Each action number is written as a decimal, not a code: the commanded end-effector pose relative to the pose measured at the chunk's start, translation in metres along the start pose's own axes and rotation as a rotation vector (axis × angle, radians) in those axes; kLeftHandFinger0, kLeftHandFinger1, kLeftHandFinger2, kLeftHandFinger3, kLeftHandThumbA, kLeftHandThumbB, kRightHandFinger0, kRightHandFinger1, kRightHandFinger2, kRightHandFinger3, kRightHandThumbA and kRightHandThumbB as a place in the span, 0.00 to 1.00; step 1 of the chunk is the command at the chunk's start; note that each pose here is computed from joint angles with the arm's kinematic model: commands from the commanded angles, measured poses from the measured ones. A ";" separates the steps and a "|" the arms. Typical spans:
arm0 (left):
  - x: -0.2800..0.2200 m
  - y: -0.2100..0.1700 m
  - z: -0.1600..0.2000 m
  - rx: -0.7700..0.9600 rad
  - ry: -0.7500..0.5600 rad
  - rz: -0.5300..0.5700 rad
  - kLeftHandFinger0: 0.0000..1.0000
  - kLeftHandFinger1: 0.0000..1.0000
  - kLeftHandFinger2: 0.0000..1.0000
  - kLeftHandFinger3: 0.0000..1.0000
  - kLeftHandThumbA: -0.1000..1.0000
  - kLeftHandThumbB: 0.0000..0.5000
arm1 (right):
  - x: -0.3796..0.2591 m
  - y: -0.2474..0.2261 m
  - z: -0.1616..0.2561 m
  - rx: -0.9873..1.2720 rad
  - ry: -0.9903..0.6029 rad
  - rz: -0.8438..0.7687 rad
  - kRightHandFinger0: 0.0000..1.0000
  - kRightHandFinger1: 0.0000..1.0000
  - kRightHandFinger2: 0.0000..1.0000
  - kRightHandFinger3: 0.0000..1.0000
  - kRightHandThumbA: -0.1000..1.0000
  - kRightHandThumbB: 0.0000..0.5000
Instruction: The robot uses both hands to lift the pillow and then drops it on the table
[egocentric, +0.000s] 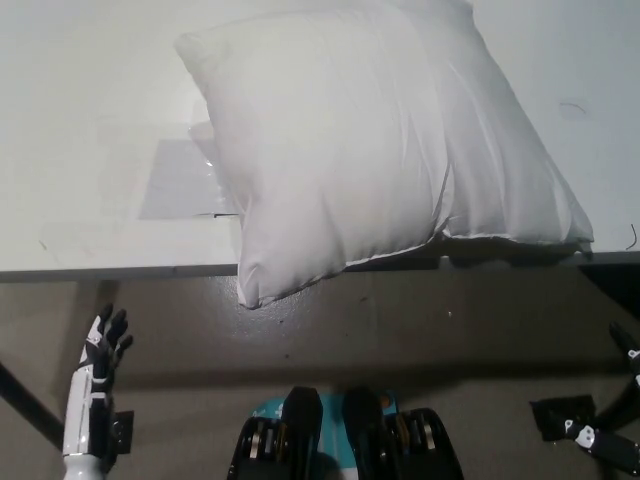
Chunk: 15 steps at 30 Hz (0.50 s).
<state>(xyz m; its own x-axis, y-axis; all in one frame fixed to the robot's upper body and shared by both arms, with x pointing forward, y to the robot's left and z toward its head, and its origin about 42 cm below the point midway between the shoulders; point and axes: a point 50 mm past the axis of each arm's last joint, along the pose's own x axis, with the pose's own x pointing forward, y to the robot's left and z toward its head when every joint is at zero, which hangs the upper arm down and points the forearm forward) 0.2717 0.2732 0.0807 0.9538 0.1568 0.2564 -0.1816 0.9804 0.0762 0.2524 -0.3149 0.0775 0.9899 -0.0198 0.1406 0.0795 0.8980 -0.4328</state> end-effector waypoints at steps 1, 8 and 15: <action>0.011 0.004 0.026 -0.022 -0.142 0.050 1.00 1.00 1.00 1.00 1.00 0.15 | 0.010 -0.021 0.034 -0.002 -0.171 -0.032 1.00 1.00 1.00 1.00 1.00 0.49; 0.049 0.012 0.068 -0.018 -0.319 0.105 1.00 1.00 1.00 1.00 1.00 0.24 | 0.055 -0.055 0.109 -0.082 -0.354 -0.106 1.00 1.00 1.00 1.00 1.00 0.74; 0.086 0.020 0.090 -0.064 -0.376 0.160 1.00 1.00 1.00 1.00 1.00 0.11 | 0.095 -0.082 0.151 -0.036 -0.425 -0.169 1.00 1.00 1.00 1.00 1.00 0.79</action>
<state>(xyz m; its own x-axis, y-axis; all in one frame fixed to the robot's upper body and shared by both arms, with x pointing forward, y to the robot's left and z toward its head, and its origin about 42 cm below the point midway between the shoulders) 0.3183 0.2849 0.1674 0.8144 0.2233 0.5356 -0.2615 0.9652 -0.0048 0.3126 -0.3150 0.2344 0.8323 0.0513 0.5520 0.2372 0.8670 -0.4381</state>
